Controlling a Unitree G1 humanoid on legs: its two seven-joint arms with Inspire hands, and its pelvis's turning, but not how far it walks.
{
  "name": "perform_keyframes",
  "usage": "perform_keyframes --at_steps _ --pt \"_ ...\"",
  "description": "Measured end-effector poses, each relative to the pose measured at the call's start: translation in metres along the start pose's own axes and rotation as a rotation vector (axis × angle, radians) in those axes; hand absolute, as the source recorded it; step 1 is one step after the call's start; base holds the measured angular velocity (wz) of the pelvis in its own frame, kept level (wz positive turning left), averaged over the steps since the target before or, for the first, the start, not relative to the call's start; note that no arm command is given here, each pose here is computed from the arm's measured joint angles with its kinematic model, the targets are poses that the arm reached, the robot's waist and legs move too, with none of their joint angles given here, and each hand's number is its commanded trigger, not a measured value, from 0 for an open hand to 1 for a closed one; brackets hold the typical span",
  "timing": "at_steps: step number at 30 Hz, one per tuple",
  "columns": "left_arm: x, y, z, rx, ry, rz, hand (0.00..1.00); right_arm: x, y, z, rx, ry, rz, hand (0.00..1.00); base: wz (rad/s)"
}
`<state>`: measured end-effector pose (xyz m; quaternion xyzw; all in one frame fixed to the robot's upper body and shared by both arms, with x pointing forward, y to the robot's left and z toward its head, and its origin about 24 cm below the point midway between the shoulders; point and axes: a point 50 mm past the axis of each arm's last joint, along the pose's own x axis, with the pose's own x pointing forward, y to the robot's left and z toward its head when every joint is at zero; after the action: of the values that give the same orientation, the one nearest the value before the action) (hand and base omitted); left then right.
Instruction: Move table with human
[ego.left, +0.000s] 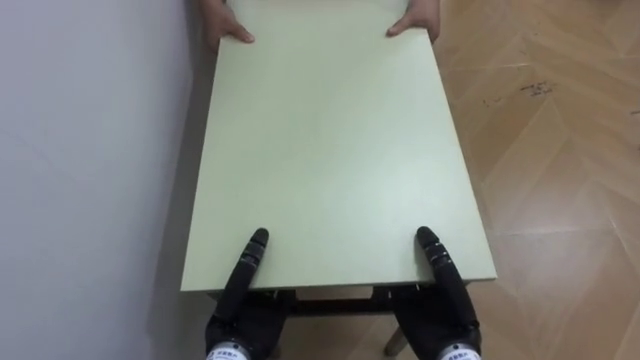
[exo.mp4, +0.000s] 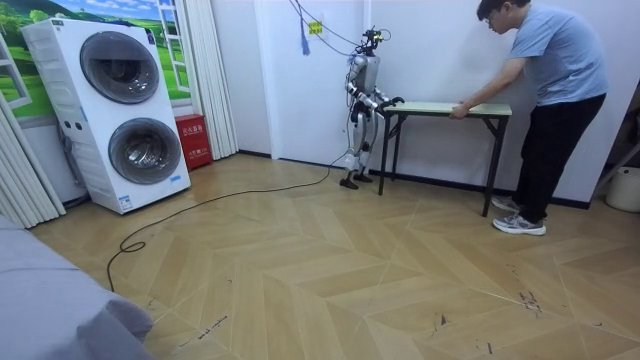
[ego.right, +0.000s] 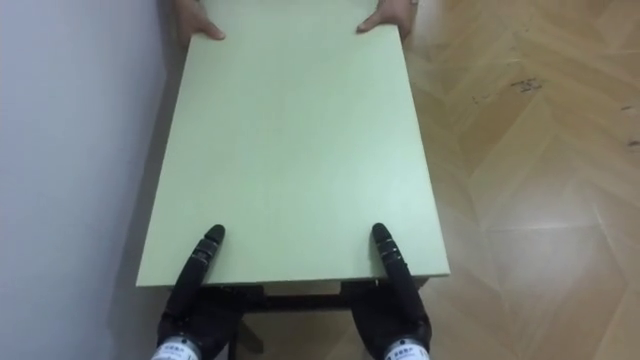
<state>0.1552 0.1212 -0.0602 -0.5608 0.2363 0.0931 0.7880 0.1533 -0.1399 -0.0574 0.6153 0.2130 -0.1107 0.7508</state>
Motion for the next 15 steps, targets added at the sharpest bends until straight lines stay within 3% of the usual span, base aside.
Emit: perform_keyframes --at_steps 5,7,9,10,11,12,15 --pt "0.002 0.0021 0.0012 0.008 0.0 -0.004 0.98 0.0004 -0.0019 -0.0021 0.006 -0.001 0.001 1.0 0.03" --pt "0.0022 0.0024 0.0014 0.011 0.006 -0.002 0.72 0.0005 -0.0025 -0.002 0.007 -0.002 -0.002 0.98 0.0" --pt "0.0023 0.0024 0.0016 0.009 0.006 -0.002 0.64 0.001 -0.0021 -0.0021 0.007 -0.002 -0.001 0.88 0.0" --pt "0.0021 0.0027 0.0015 0.009 0.007 -0.001 0.51 0.0008 -0.0022 -0.002 0.007 -0.002 -0.001 0.61 0.0" --pt "0.0019 0.0031 0.0015 0.009 0.008 0.0 0.26 0.0007 -0.0024 -0.0021 0.006 -0.002 -0.001 0.14 0.0" --pt "0.0012 0.0041 0.0015 0.011 0.013 0.0 0.07 0.0004 -0.0029 -0.002 0.003 -0.002 -0.002 0.0 -0.05" --pt "-0.0005 0.0083 0.003 0.104 0.031 -0.02 0.0 0.0002 -0.0044 -0.002 -0.001 0.005 -0.006 0.0 -0.04"
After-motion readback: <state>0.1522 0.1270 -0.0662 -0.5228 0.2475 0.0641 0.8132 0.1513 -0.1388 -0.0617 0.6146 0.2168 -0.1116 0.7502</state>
